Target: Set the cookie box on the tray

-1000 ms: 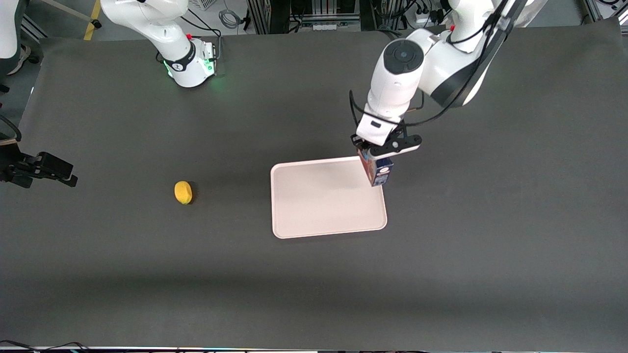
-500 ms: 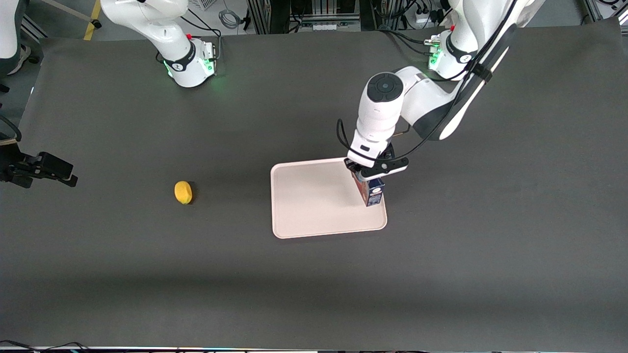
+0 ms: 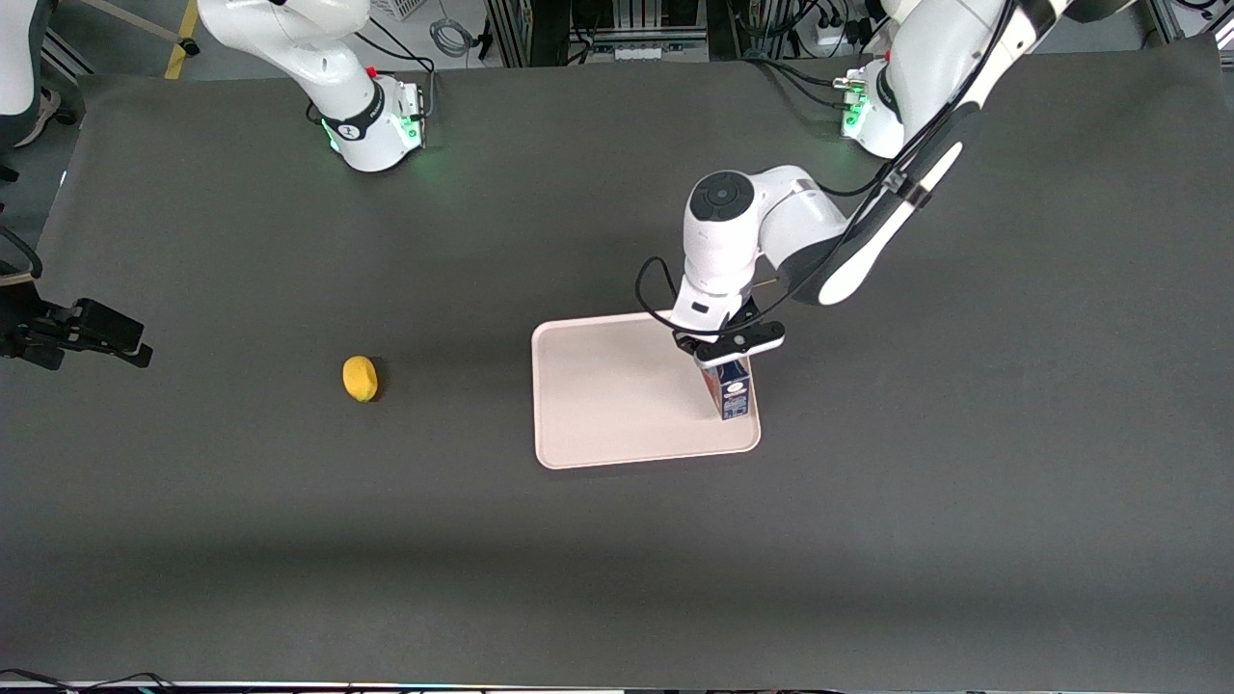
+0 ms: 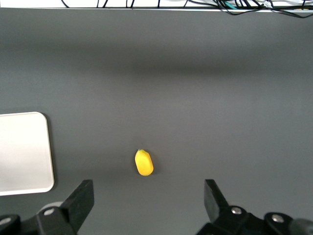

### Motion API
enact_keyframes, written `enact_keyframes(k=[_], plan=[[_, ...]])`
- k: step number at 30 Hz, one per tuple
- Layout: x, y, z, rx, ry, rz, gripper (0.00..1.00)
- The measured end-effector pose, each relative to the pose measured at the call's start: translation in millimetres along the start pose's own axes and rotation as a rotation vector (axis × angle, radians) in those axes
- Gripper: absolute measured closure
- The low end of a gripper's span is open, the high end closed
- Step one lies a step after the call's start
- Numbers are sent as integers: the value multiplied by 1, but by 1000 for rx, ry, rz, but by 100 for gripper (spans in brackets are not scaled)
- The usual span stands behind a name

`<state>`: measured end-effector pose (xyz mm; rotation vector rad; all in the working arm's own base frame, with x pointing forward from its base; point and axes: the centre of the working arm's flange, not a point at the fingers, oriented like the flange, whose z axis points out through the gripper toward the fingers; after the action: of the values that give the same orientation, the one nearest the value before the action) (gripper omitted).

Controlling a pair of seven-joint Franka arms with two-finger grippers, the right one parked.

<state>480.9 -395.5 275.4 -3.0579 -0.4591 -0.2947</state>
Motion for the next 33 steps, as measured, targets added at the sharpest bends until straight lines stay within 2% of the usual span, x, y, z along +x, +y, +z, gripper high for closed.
enact_keyframes(k=[5, 21, 24, 26, 27, 33], plan=[[-4, 3, 21, 9, 5, 45, 75], [0, 11, 26, -7, 3, 86, 75], [1, 12, 28, -9, -1, 89, 66], [1, 12, 32, -9, -8, 91, 56], [0, 12, 34, -11, -12, 92, 46], [-2, 13, 41, -13, -26, 93, 20]])
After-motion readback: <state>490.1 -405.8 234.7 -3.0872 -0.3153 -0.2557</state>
